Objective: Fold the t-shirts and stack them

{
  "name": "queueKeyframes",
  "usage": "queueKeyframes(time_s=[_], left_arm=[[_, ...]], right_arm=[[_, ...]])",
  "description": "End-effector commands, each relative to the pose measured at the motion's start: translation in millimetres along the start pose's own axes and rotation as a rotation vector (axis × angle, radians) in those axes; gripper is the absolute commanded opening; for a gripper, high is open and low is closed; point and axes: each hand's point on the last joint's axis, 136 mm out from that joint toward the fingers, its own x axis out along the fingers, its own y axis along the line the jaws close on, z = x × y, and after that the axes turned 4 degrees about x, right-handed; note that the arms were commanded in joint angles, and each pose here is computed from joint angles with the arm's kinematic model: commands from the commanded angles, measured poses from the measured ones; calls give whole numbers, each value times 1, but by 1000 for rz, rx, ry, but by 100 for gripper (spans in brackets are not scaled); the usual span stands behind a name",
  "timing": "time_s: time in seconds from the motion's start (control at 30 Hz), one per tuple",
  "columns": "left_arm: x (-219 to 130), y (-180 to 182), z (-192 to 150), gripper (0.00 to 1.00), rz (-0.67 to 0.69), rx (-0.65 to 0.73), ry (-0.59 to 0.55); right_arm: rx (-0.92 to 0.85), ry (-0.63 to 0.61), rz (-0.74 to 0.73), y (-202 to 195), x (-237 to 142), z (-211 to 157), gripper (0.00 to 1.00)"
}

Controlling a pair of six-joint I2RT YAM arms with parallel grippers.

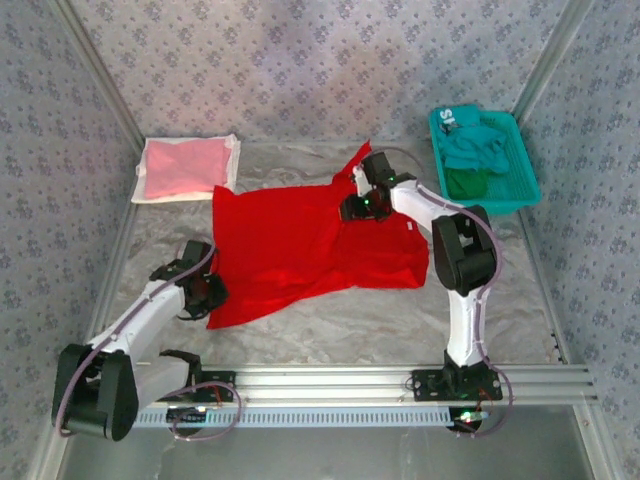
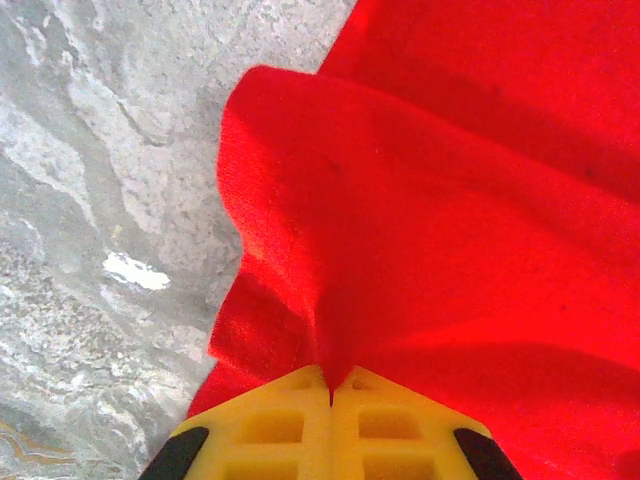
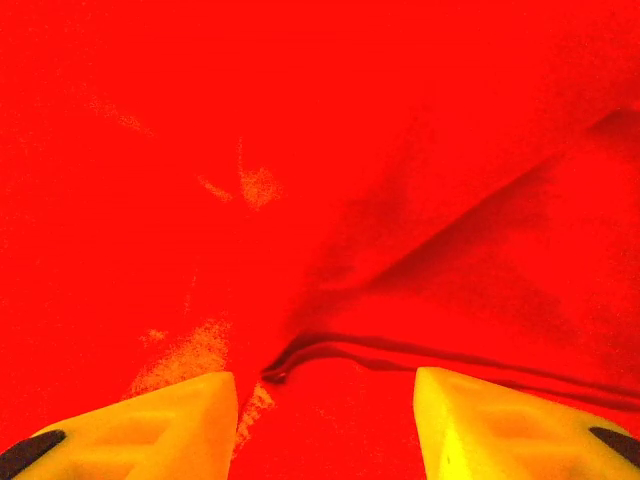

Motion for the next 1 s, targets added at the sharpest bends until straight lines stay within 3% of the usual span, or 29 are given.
queueKeyframes(time_s=[0.0,0.17,0.33,0.47,0.6,0.63,0.7,0.77,0.83,0.9,0.97], left_arm=[[-1,1,0,0,-4,7,-5],[-1,2,0,0,-4,9,-7],[-3,3,4,0,-5,8,-19],[-8,2,9,0,-14,4,-41],[-12,-4,21,0,-40,3,-84],[-13,-4,22,0,-41,5,-87],[-15,-5,25,0,-45,9,-95],[-16,-6,26,0,-49,9,-100],[-15,-6,26,0,-52,9,-102],[-16,-6,26,0,-51,11,-104],[-17,-5,27,0,-53,6,-110]], right_arm=[[-27,63,42,15,13,-14,52],[-35,91,6,15,26,-26,47],[-23,67,-15,12,20,-23,14],[-34,5,-4,19,-2,-15,1],[-33,-36,8,25,-24,-10,0],[-33,-47,14,26,-29,-10,4],[-26,-55,23,27,-34,-10,26],[-17,-34,46,27,-30,-13,23],[1,-16,57,24,-23,-16,4],[20,-27,64,20,-20,-17,3],[42,-32,77,17,-17,-16,10]])
